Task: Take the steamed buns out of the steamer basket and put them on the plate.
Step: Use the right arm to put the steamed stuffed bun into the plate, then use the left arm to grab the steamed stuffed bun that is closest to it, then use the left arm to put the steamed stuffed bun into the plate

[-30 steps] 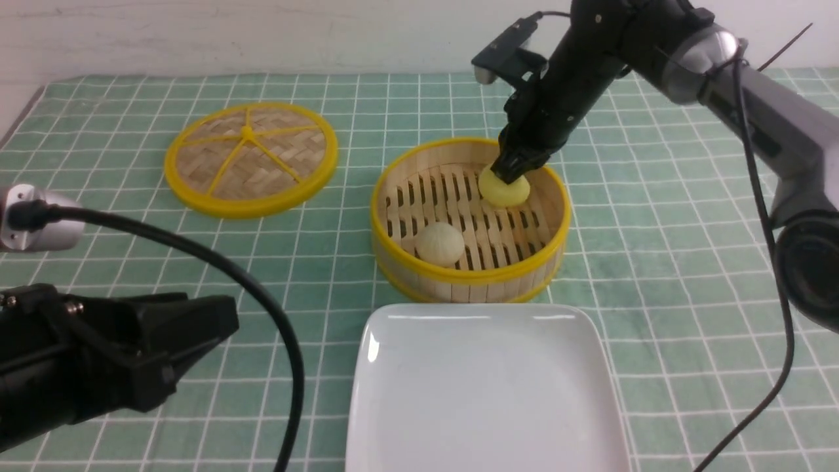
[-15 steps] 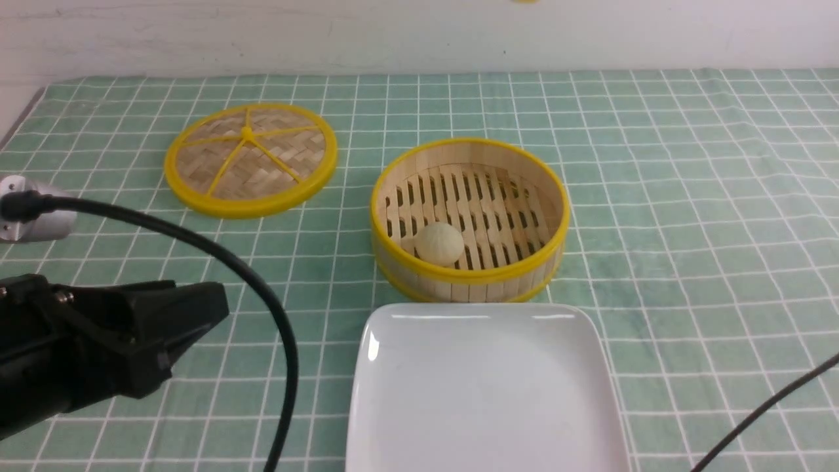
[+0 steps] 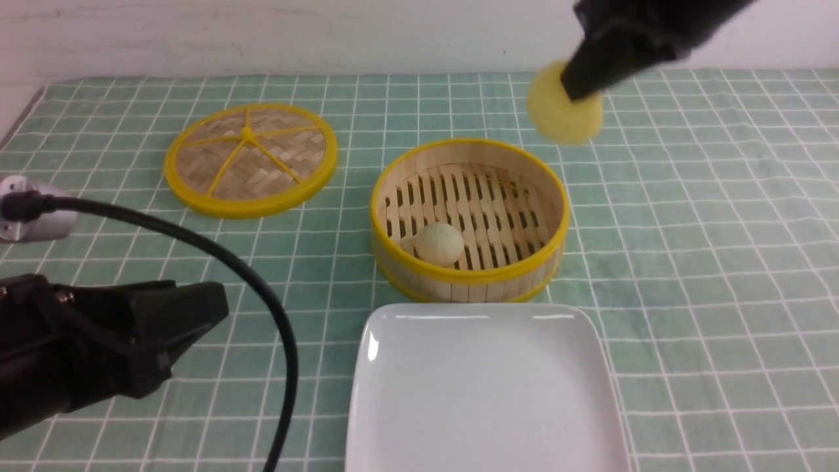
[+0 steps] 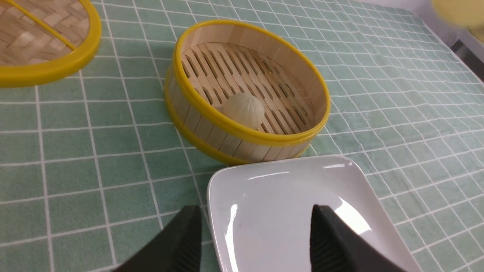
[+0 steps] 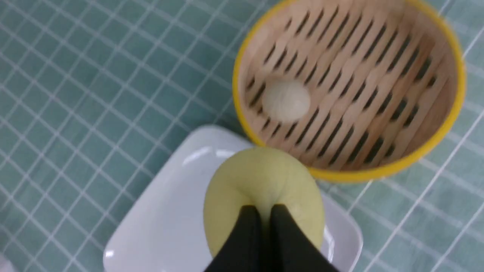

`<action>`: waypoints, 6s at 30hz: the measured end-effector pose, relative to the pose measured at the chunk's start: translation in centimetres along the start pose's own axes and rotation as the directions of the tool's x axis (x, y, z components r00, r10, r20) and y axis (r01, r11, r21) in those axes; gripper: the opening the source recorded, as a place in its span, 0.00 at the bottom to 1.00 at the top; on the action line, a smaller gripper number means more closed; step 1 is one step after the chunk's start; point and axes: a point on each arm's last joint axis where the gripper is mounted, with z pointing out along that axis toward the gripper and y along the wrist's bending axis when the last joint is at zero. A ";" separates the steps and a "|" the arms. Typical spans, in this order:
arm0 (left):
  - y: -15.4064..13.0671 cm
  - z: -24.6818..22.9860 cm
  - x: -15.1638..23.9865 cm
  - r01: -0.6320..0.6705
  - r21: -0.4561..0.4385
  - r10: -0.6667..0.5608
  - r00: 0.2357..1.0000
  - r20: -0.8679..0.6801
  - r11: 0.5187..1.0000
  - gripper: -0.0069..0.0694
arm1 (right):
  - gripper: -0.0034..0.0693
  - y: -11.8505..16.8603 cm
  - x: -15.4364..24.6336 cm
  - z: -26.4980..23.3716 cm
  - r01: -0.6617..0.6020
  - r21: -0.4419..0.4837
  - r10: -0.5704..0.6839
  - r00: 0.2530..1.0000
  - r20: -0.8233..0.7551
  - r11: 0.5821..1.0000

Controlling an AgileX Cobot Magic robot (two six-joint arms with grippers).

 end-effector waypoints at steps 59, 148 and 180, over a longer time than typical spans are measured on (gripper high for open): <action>0.0 0.0 0.0 -0.002 -0.001 0.002 1.000 -0.001 1.000 0.62 | 0.76 -0.4 -2.2 -0.7 0.327 0.176 -0.367 0.881 0.298 0.928; -1.7 32.2 -3.8 -0.315 0.186 0.366 0.799 -0.477 0.931 0.54 | 0.76 7.9 19.4 -20.2 0.218 0.314 -0.334 0.861 0.383 0.924; -5.5 23.9 -10.7 -0.396 0.236 0.458 0.814 -0.358 0.888 0.12 | 0.76 8.2 19.4 -20.1 0.222 0.287 -0.325 0.860 0.392 0.932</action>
